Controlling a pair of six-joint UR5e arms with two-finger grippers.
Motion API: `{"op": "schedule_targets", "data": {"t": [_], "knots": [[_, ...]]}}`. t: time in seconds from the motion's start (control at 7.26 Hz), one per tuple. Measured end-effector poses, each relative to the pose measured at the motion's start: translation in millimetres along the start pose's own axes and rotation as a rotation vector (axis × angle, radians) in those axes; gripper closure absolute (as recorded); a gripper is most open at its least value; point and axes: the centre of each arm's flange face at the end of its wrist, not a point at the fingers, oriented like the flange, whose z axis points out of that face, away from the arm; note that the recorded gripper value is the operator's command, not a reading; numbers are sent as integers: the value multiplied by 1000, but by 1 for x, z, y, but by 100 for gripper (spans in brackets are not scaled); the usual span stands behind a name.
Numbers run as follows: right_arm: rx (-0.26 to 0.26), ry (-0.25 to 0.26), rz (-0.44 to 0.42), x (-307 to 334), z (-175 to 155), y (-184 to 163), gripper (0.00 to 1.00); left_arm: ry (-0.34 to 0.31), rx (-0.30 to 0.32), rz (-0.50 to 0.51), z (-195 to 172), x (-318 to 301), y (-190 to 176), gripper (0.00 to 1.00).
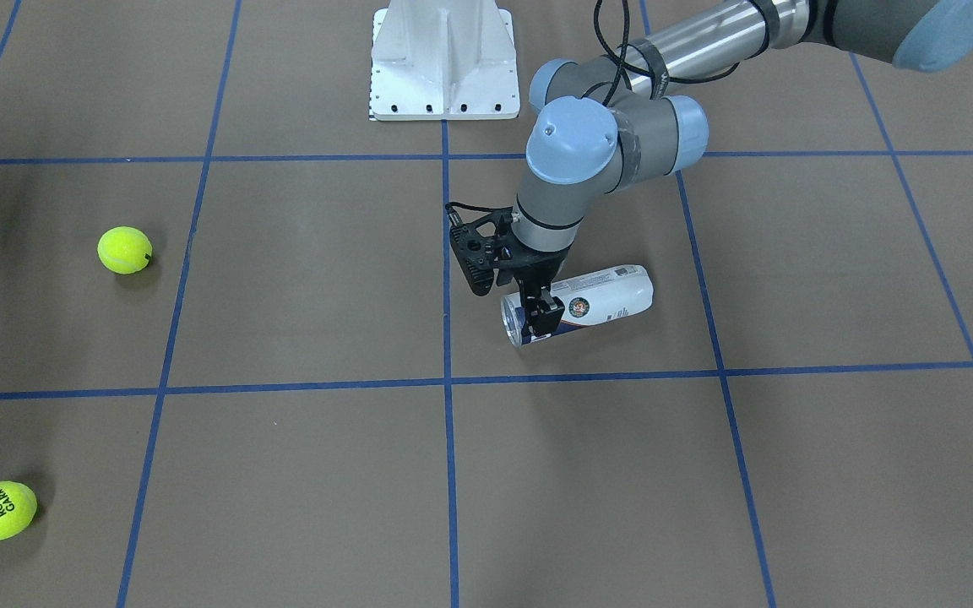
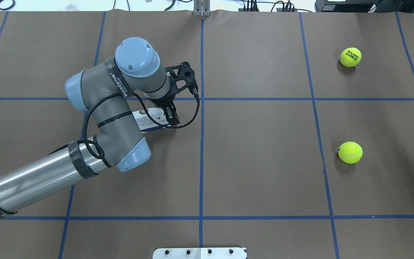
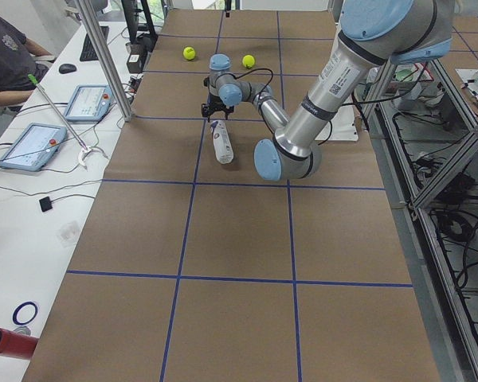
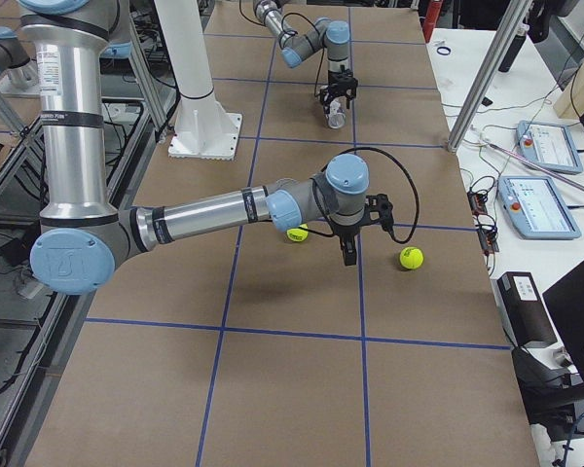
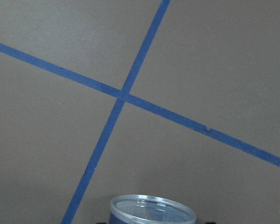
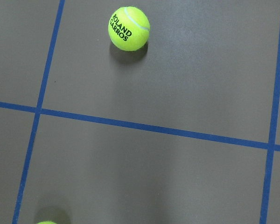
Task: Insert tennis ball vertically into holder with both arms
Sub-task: 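Close the left gripper around the can's open end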
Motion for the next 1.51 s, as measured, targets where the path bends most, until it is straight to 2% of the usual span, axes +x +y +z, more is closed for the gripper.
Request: {"op": "schedule_targets", "data": {"t": [0.14, 1.38, 1.51], "knots": [[0, -1, 0, 0, 0, 0, 1, -8, -5, 16, 5, 4, -1, 1], [-5, -3, -4, -3, 3, 0, 1, -11, -66, 39, 44, 5, -1, 1], [-6, -3, -5, -3, 3, 0, 1, -13, -71, 44, 46, 4, 0, 21]]}}
